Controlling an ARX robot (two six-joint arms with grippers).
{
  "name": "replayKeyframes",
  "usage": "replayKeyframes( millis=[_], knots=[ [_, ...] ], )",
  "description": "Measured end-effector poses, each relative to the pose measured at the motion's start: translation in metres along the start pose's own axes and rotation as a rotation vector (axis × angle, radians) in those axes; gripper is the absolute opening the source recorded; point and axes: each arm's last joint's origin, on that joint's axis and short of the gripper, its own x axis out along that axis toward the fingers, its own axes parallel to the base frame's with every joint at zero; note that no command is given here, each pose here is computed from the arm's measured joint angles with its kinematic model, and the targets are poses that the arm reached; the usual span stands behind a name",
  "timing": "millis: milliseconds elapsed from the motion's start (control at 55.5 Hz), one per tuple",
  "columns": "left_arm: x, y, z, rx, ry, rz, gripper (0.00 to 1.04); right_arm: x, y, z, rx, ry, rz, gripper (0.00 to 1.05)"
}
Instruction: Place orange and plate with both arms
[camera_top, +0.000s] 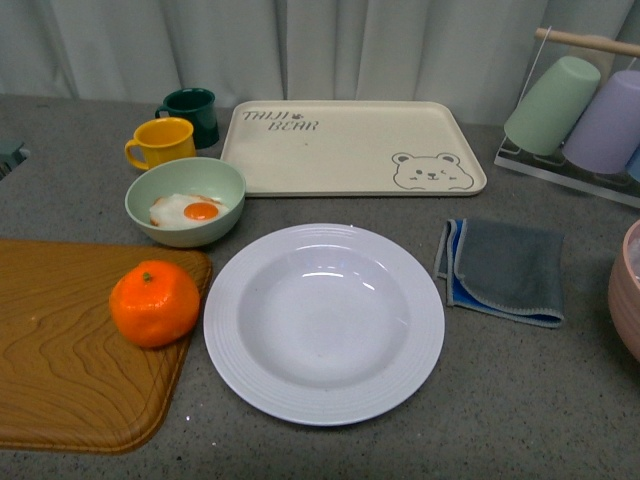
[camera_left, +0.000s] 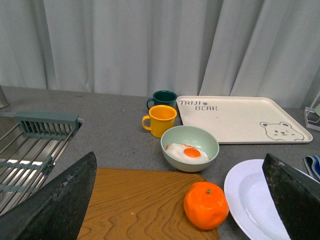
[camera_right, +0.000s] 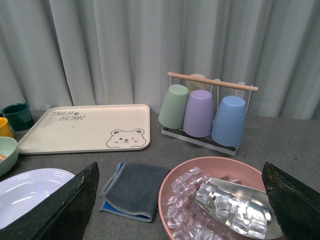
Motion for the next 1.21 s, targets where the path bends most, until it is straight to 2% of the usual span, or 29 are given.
replayKeyframes(
  millis=[954,1008,1080,1206],
  knots=[
    [0.000,0.000,0.000,0.000,0.002,0.000,0.98,0.000,0.000,0.000,0.000,0.000,0.000,0.95],
    [0.002,-0.001,-0.003,-0.065,0.153,0.069,0.98,0.000,0.000,0.000,0.000,0.000,0.000,0.95],
    [0.009,-0.003,-0.008,-0.112,0.272,0.098,0.98,0.000,0.000,0.000,0.000,0.000,0.000,0.95],
    [0.027,-0.008,-0.009,-0.156,0.336,0.062,0.98,0.000,0.000,0.000,0.000,0.000,0.000,0.95]
  ],
)
